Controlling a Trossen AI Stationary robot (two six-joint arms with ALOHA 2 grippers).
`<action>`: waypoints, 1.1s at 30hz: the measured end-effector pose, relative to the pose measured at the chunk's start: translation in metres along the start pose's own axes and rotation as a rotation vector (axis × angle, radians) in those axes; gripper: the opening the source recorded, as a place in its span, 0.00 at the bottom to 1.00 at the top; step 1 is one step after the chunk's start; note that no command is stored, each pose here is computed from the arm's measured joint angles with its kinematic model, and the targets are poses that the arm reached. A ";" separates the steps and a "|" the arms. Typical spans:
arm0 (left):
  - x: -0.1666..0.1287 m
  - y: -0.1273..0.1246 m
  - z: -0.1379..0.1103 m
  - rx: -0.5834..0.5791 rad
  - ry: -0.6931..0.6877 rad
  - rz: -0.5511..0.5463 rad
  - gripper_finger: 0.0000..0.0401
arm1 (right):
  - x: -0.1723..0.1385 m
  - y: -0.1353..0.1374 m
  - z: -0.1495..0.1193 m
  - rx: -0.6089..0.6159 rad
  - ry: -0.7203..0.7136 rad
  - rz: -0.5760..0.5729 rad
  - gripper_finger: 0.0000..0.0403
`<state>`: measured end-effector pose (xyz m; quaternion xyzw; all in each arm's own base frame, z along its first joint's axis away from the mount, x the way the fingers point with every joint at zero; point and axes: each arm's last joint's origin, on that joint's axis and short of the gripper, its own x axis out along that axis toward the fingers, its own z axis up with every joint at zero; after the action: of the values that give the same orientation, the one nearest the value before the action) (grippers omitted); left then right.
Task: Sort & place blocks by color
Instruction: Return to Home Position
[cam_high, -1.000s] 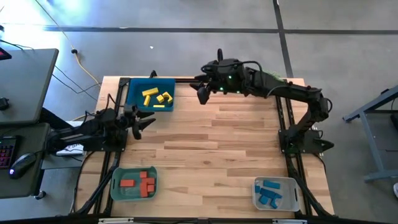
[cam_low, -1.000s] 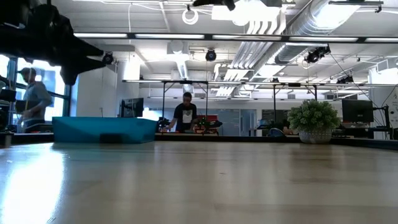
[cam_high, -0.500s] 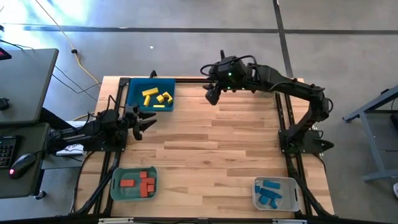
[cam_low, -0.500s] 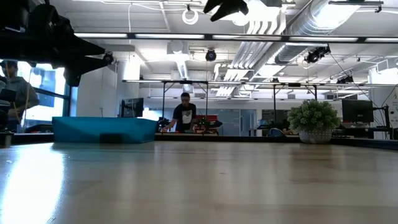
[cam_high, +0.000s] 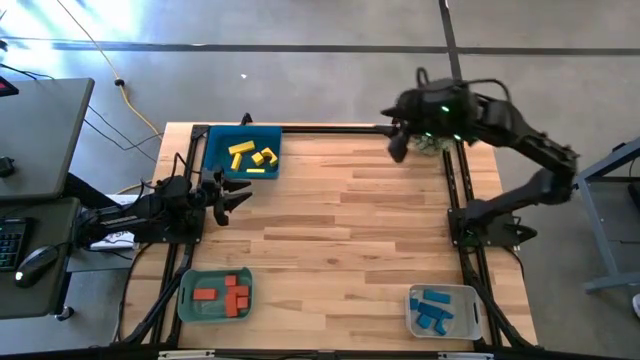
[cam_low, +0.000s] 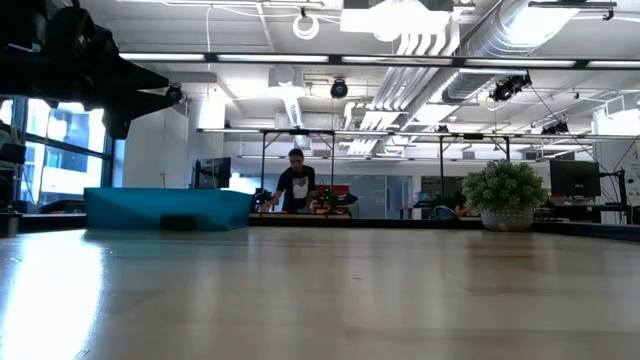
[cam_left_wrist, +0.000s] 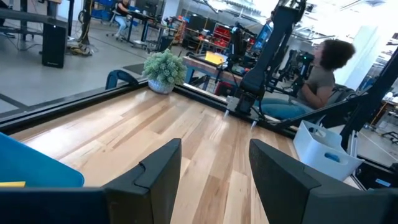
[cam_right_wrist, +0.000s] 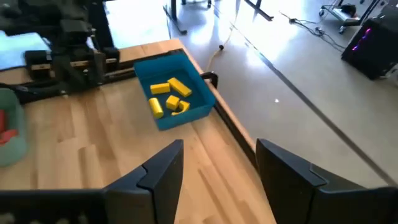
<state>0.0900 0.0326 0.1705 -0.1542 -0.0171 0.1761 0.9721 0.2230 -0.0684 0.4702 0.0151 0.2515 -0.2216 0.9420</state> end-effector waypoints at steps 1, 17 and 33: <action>0.000 0.000 0.000 0.000 0.000 0.001 0.44 | -0.006 -0.001 -0.007 0.013 -0.009 0.003 0.47; 0.000 0.000 0.000 0.010 0.001 0.002 0.44 | -0.058 -0.005 -0.142 0.186 -0.404 0.286 0.47; 0.000 0.000 0.000 0.228 0.001 0.004 0.44 | -0.025 0.006 -0.250 0.275 -0.495 0.513 0.47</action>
<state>0.0900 0.0328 0.1703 -0.0427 0.0038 0.1790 0.9829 0.0893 -0.0175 0.2635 0.1496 -0.0279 -0.0074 0.9883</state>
